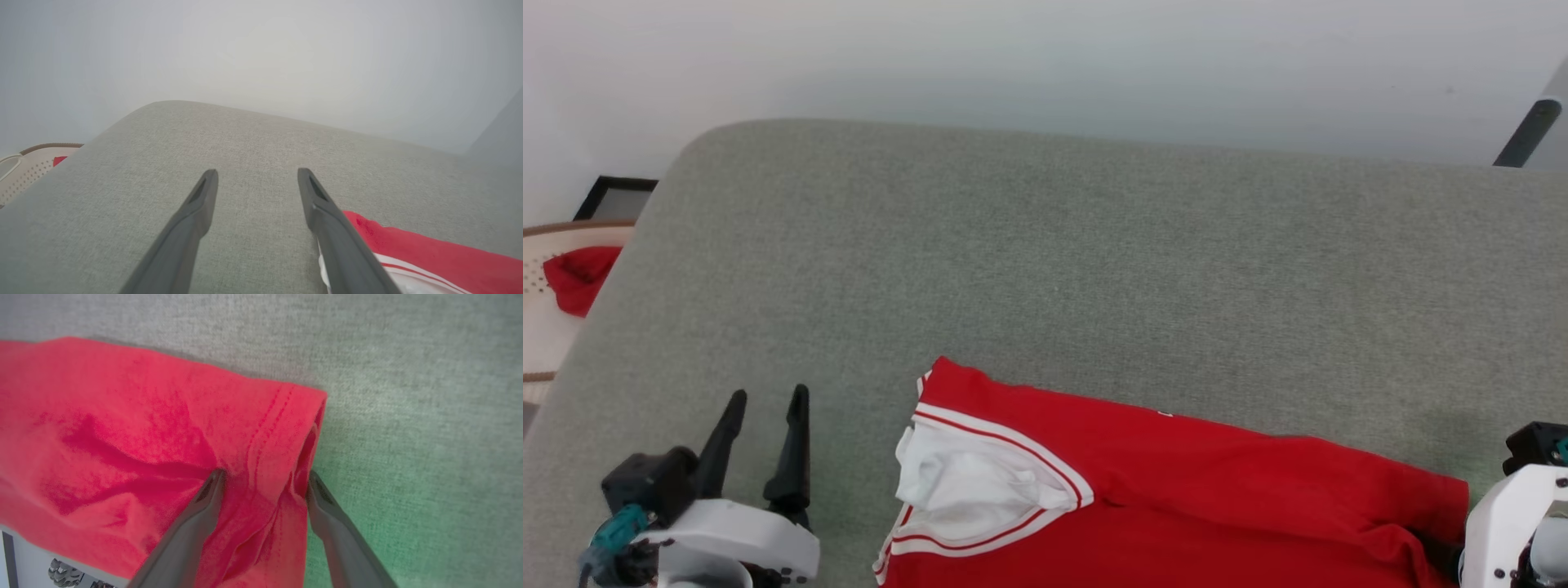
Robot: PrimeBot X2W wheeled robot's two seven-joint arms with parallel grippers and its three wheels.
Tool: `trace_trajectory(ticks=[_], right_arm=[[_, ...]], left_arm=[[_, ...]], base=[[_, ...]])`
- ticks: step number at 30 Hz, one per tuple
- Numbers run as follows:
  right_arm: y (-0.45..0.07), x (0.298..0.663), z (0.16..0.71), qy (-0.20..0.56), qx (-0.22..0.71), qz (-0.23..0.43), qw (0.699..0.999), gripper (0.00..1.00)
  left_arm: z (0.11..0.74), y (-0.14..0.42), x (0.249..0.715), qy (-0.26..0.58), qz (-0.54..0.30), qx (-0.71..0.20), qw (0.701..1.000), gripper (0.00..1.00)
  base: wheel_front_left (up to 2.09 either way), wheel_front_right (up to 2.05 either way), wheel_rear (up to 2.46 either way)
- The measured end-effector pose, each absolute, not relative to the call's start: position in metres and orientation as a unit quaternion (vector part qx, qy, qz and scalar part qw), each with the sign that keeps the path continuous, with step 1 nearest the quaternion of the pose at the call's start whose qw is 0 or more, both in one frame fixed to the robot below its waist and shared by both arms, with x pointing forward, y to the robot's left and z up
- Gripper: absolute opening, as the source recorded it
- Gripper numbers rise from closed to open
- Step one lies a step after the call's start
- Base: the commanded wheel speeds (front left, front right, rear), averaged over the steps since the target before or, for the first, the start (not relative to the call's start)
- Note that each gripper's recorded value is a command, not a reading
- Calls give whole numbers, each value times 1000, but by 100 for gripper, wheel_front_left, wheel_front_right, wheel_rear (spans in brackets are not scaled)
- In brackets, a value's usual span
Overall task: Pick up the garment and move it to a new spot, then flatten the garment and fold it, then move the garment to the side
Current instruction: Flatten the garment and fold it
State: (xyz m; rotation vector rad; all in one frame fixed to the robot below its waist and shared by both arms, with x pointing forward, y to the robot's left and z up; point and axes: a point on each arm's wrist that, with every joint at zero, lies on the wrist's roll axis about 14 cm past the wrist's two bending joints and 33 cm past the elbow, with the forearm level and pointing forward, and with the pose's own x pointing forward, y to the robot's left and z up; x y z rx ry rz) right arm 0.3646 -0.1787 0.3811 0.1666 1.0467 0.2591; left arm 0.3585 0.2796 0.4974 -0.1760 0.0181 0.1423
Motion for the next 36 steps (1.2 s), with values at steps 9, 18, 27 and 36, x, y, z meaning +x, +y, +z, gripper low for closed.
trace_trajectory(ticks=[9,18,27,36], right_arm=[[-168,373,361,541,65,138,827,0],[-167,378,363,541,67,147,825,0],[-183,383,376,522,55,136,840,0],[-263,388,401,506,27,47,861,0]], left_arm=[[488,289,351,9,93,-90,992,100],[491,294,350,-4,102,-89,991,100],[493,294,345,-12,105,-89,990,100],[494,287,341,-17,93,-94,991,100]], base=[[0,0,0],[0,0,0],[0,0,0],[0,0,0]])
